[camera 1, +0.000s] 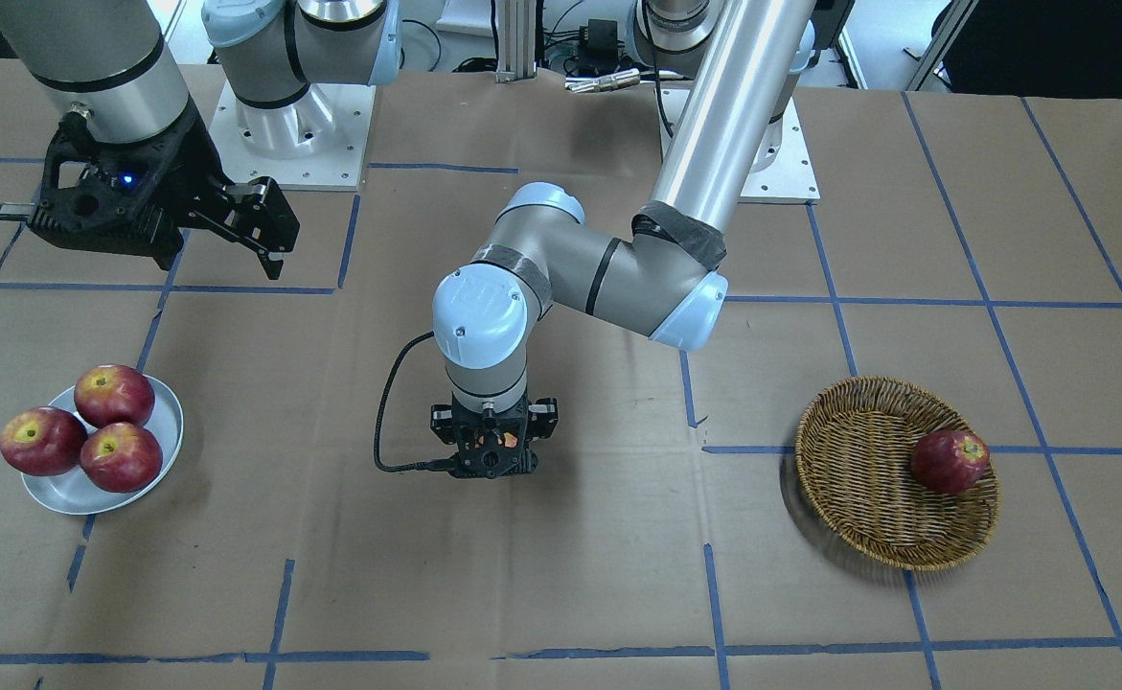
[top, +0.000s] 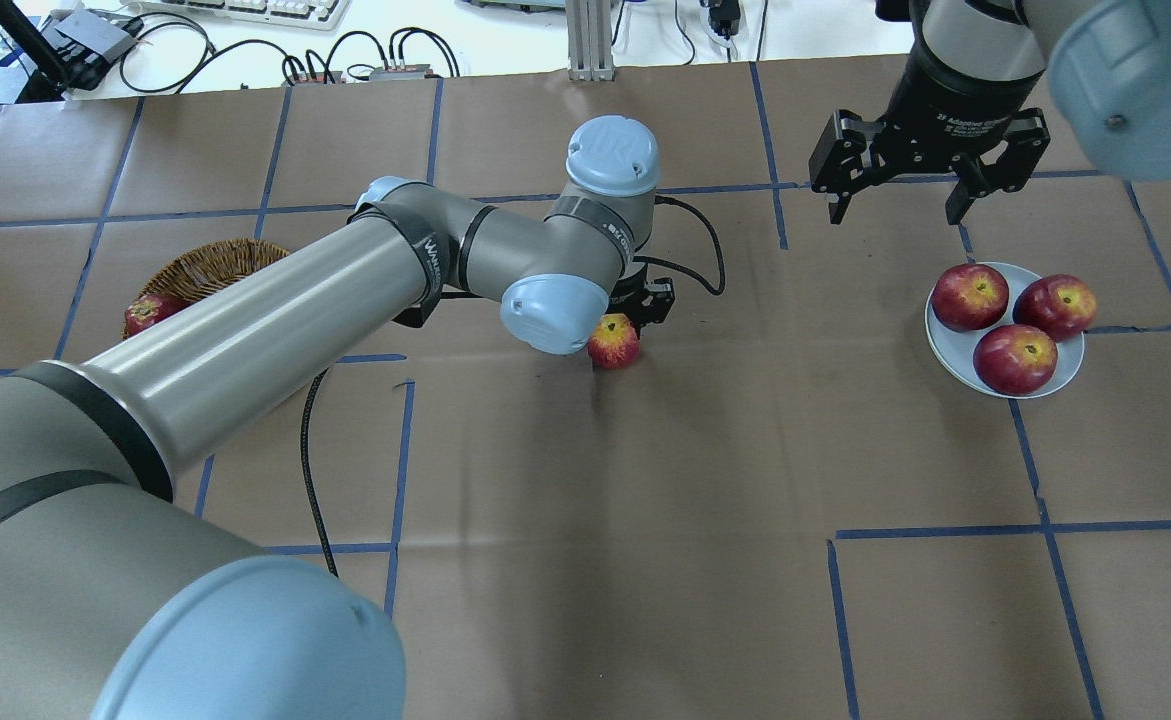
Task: Transfer apple from basket to plate
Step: 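Set the apple on the table and open the left gripper, then raise the left gripper away while the right gripper reaches down to the apple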
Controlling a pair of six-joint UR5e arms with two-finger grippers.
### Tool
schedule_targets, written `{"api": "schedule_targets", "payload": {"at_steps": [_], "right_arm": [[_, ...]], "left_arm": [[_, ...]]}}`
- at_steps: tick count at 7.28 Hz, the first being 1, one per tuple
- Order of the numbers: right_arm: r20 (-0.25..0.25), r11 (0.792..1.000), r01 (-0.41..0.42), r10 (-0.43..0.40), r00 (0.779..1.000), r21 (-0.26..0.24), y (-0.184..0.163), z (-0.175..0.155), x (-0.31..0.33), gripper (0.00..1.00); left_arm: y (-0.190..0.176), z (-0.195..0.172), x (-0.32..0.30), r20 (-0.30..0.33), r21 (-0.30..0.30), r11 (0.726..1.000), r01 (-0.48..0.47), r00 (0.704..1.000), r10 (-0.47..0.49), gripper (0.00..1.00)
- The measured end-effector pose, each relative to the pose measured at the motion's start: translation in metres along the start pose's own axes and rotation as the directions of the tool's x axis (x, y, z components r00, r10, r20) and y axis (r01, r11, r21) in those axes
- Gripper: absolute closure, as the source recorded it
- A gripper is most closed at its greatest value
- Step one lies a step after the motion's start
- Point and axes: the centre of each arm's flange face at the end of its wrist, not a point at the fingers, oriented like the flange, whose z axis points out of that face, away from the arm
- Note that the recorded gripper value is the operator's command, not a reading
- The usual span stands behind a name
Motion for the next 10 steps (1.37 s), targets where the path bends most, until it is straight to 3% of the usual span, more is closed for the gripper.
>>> {"api": "schedule_targets", "payload": {"at_steps": [1, 4, 7, 10], "right_arm": [[0.000, 1.000, 0.000, 0.000, 1.000, 0.000, 0.000, 0.000, 0.000, 0.00], [0.000, 1.000, 0.000, 0.000, 1.000, -0.001, 0.000, 0.000, 0.000, 0.00], [0.000, 1.000, 0.001, -0.001, 1.000, -0.001, 0.000, 0.001, 0.000, 0.00], [0.005, 1.000, -0.005, 0.005, 1.000, 0.000, 0.000, 0.004, -0.004, 0.00]], "left_arm": [[0.001, 0.002, -0.001, 0.001, -0.003, 1.000, -0.001, 1.000, 0.001, 0.00], [0.000, -0.026, -0.002, -0.028, 0.018, 1.000, 0.007, 1.000, -0.007, 0.00], [0.015, -0.147, -0.029, -0.066, 0.080, 0.997, 0.018, 0.998, -0.012, 0.00], [0.054, -0.256, -0.104, -0.040, 0.073, 0.989, -0.128, 0.991, 0.131, 0.00]]}}
